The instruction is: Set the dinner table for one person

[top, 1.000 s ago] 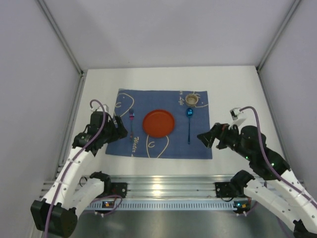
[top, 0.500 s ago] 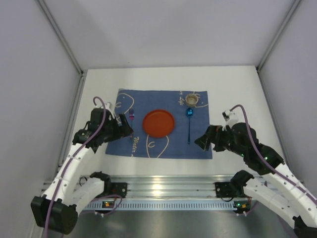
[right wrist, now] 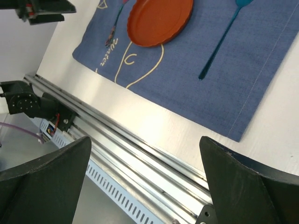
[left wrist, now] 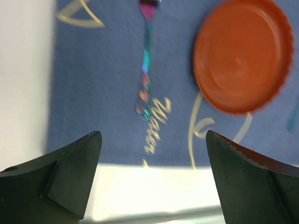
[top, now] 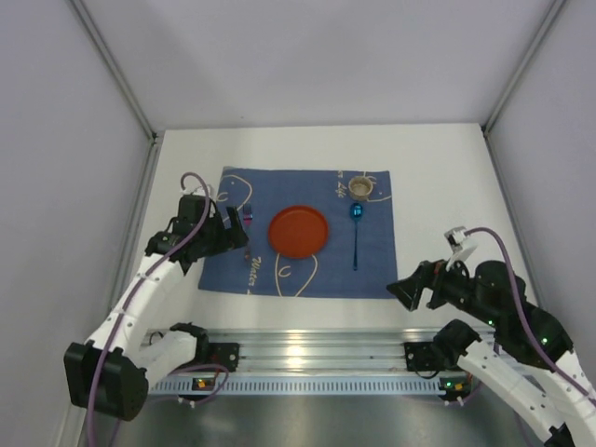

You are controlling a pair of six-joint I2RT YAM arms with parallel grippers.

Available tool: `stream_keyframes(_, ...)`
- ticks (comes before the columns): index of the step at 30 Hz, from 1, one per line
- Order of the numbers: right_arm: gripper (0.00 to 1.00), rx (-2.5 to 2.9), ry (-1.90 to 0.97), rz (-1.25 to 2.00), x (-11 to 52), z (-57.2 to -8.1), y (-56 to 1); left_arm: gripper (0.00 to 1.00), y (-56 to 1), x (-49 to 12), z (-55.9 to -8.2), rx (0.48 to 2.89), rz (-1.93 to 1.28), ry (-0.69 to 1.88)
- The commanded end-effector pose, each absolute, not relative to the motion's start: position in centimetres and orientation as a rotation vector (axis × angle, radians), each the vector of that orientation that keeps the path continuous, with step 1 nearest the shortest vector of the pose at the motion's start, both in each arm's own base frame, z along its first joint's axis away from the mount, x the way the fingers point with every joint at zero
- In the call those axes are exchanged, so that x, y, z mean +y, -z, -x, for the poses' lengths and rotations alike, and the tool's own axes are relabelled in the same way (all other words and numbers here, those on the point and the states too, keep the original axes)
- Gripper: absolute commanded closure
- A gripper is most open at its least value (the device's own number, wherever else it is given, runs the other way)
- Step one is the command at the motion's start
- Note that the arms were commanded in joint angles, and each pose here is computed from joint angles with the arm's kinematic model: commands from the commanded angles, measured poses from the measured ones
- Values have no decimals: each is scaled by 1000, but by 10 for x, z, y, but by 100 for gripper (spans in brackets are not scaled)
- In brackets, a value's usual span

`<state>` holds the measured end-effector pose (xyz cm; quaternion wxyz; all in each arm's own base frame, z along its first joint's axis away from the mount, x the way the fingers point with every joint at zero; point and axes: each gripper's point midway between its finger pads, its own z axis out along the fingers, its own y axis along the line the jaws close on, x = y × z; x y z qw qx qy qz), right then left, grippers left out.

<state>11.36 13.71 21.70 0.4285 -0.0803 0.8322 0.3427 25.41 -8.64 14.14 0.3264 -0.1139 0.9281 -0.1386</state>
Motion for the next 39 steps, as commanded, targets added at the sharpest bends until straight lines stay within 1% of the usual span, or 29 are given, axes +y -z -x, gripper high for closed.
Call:
stream_keyframes(1,0,1984,-824,193,111,-96,-246,2,-143,-51,-303,2254,294,87)
stream_keyframes(2,0,1983,-809,182,106,-94,-246,2,-136,-44,-316,2195,301,39)
stream_keyframes(4,0,1998,-764,121,90,-87,-244,2,-118,-27,-326,2181,313,-94)
stream_keyframes(6,0,2027,-726,69,78,-83,-240,2,-112,-25,-342,2142,254,-130)
stream_keyframes(8,0,2023,-737,38,74,-79,-242,2,-94,-19,-348,2158,213,-205)
stream_keyframes(9,0,2032,-737,38,74,-78,-242,2,-98,-18,-359,2104,209,-212)
stream_keyframes(11,0,2041,-726,38,73,-78,-243,2,-80,-18,-362,2108,176,-224)
stream_keyframes(12,0,2059,-706,35,72,-80,-241,2,-87,-20,-373,2045,154,-216)
stream_keyframes(17,0,2124,-682,3,81,-92,-238,2,-72,-7,-399,2009,129,-298)
stream_keyframes(21,0,2141,-714,-8,99,-107,-239,2,-66,7,-417,1988,151,-293)
stream_keyframes(24,0,2155,-722,0,109,-115,-238,2,-64,4,-428,1972,107,-169)
stream_keyframes(30,0,2170,-756,39,129,-128,-236,2,-73,3,-422,1899,91,-68)
stream_keyframes(34,0,2183,-806,54,144,-134,-233,2,-71,3,-420,1899,86,-69)
stream_keyframes(36,0,2180,-829,71,152,-138,-236,5,-77,3,-419,1872,84,-65)
stream_keyframes(37,0,2177,-837,77,154,-139,-238,5,-75,2,-417,1874,80,-64)
stream_keyframes(38,0,2164,-847,86,157,-142,-241,2,-74,1,-417,1874,70,-62)
stream_keyframes(39,0,2164,-848,105,160,-144,-243,1,-78,1,-417,1865,69,-62)
